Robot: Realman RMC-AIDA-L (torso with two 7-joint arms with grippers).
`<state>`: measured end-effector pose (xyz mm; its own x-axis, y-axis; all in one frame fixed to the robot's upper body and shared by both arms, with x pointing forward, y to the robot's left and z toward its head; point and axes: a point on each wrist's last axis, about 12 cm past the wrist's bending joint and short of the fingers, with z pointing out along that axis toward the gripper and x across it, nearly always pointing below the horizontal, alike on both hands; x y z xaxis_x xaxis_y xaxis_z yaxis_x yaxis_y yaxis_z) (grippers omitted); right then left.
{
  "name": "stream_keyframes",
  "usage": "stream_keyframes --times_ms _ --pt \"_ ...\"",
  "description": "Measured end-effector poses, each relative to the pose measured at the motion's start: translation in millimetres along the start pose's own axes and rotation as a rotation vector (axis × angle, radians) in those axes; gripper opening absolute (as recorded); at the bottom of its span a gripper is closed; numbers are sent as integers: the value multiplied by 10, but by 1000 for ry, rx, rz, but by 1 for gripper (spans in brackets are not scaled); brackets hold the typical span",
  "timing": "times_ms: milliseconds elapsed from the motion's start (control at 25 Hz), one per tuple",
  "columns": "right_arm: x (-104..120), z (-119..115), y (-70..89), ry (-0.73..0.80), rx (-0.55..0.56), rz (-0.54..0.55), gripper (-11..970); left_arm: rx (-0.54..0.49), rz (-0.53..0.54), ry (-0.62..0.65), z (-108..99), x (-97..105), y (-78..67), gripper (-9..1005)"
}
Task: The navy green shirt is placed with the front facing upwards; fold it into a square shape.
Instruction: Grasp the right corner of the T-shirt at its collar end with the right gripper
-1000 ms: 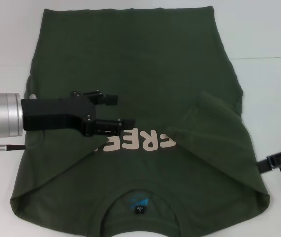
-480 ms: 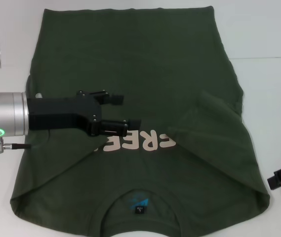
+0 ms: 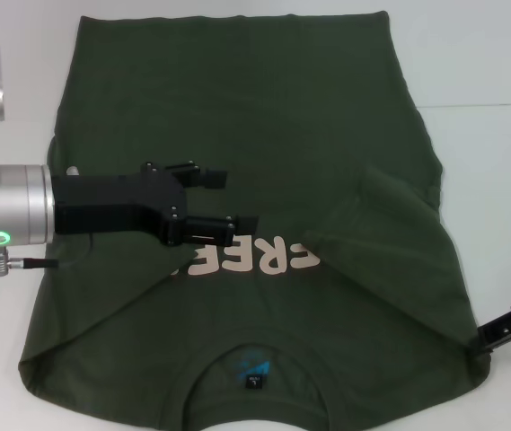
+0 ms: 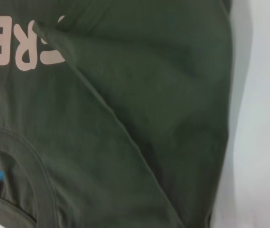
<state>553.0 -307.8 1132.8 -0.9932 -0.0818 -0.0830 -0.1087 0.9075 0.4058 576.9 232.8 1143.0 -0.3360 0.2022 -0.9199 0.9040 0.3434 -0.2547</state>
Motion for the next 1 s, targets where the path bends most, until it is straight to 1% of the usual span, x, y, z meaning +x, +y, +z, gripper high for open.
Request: stream_keyframes --times_ms 240,520,840,1000 --pt "-68 110 29 18 1 -12 725 -2 -1 0 -1 3 1 950" --pt "-133 128 75 11 11 -25 681 -3 -2 0 -3 10 1 950" --pt "-124 188 88 35 3 -22 630 -4 4 -3 3 14 2 950" --pt "-122 192 82 42 7 -24 574 -4 7 -3 5 7 3 950"
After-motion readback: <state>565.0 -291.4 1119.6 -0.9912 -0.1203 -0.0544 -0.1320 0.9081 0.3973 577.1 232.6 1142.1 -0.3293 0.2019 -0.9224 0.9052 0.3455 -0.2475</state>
